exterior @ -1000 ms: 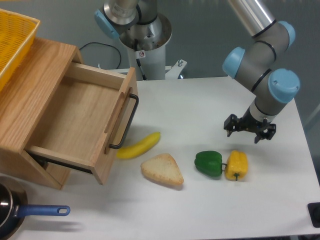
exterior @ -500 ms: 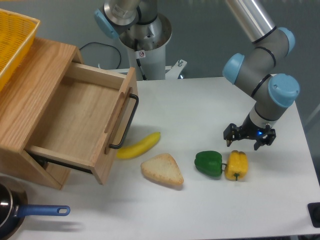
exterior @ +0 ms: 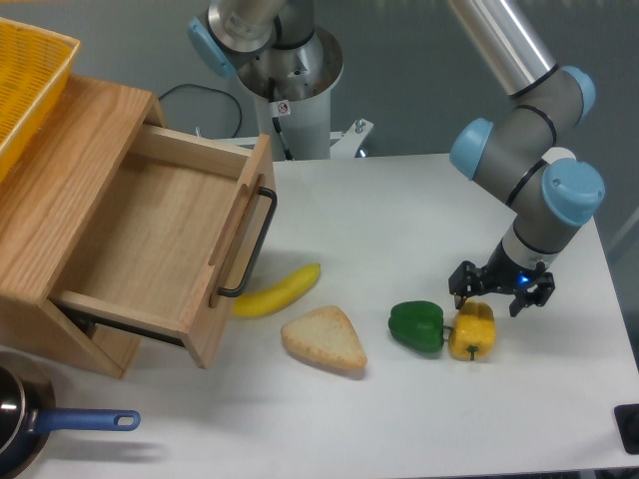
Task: Pick up the yellow pepper
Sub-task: 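Close the gripper around the yellow pepper's top and stem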
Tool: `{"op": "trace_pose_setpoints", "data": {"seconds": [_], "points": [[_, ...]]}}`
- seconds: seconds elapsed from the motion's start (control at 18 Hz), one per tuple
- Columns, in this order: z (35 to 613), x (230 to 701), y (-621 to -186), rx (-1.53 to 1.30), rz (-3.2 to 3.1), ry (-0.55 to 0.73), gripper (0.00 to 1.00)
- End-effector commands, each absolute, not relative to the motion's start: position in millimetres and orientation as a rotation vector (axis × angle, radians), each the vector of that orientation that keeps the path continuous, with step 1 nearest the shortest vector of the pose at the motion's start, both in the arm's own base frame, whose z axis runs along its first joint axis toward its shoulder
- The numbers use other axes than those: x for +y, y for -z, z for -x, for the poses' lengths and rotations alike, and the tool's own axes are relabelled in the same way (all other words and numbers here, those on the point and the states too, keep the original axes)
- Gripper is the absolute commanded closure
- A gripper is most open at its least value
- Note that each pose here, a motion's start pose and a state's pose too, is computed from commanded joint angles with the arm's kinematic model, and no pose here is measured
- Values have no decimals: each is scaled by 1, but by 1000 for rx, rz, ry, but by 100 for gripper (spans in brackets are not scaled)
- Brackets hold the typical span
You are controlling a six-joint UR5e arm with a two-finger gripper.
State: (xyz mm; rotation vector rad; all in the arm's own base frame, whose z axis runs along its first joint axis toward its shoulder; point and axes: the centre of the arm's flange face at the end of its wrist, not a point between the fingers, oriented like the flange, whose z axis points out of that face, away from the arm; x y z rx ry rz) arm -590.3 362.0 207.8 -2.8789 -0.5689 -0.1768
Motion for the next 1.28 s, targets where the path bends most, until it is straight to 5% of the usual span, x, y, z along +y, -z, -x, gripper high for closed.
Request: {"op": "trace_pose_setpoints", "data": {"seconds": [0.56,1.17,1.28], "points": [[588,374,-197,-547,2889,194,13],[585,377,-206,-529,2890,176,81],[587,373,-220,-527,2884,147,83]]}}
